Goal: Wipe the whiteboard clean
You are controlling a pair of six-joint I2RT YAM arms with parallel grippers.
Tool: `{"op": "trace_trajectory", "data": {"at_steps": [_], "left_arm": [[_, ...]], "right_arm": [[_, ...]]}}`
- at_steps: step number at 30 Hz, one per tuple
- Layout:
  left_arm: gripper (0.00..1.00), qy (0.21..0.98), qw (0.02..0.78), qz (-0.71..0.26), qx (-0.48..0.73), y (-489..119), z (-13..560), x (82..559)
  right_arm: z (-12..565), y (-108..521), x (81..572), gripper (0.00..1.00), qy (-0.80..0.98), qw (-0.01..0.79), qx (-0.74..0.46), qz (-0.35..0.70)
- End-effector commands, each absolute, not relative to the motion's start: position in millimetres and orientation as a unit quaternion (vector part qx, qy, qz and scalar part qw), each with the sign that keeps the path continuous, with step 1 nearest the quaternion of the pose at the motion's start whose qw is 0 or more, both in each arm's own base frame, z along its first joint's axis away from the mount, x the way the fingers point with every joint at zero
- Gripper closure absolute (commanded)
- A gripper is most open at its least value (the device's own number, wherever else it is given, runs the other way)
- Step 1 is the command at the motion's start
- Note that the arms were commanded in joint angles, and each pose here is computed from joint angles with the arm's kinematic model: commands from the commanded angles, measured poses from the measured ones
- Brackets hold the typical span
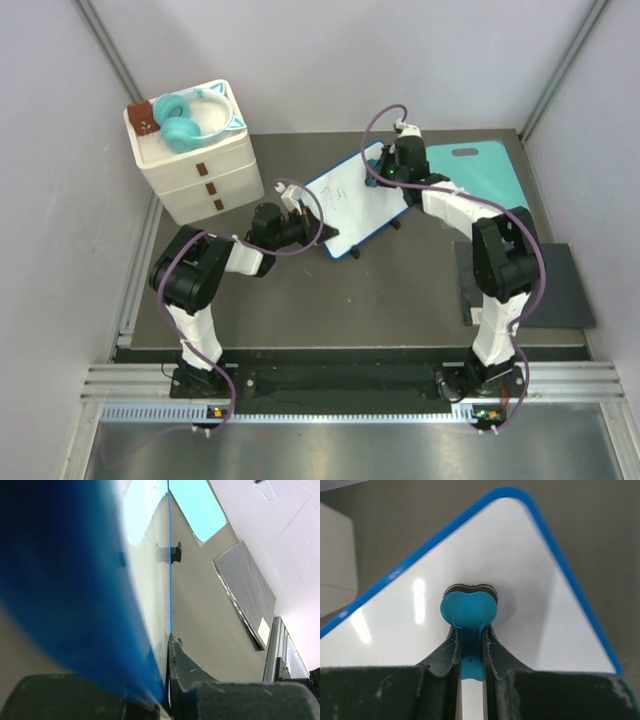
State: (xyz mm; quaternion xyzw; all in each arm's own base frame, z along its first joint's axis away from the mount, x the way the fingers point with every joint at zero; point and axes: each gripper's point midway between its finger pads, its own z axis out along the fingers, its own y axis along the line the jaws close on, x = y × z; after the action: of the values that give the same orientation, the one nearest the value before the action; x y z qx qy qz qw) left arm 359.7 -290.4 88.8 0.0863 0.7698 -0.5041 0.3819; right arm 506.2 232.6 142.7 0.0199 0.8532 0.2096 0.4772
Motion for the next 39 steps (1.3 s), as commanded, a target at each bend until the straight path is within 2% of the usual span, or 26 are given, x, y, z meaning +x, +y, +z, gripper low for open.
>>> {"op": "trace_trajectory", "data": {"at_steps": [1, 10, 15, 29, 39], "left_arm": [[1.00, 0.765, 0.343, -0.489, 0.240, -307.7, 59.7, 305.3], [1.00, 0.769, 0.341, -0.484, 0.242, -306.1, 57.5, 304.5], [1.00, 0.771, 0.338, -0.483, 0.241, -306.7, 55.0, 305.6], [1.00, 0.774, 0.335, -0.480, 0.239, -303.4, 50.2, 300.7], [1.00, 0.775, 0.338, -0.477, 0.240, -301.5, 50.8, 299.5]], "right_arm": [[47.8, 171.1, 492.6, 1.00, 0.918, 0.378, 0.064, 0.105], [49.0, 190.6, 492.8, 1.00, 0.914, 0.379, 0.021, 0.142], [58.4, 217.2, 474.3, 1.00, 0.909, 0.384, -0.030, 0.160], [79.8, 340.5, 381.3, 1.00, 0.881, 0.391, -0.169, 0.206], [88.6, 412.0, 359.9, 1.00, 0.860, 0.398, -0.202, 0.247]]}}
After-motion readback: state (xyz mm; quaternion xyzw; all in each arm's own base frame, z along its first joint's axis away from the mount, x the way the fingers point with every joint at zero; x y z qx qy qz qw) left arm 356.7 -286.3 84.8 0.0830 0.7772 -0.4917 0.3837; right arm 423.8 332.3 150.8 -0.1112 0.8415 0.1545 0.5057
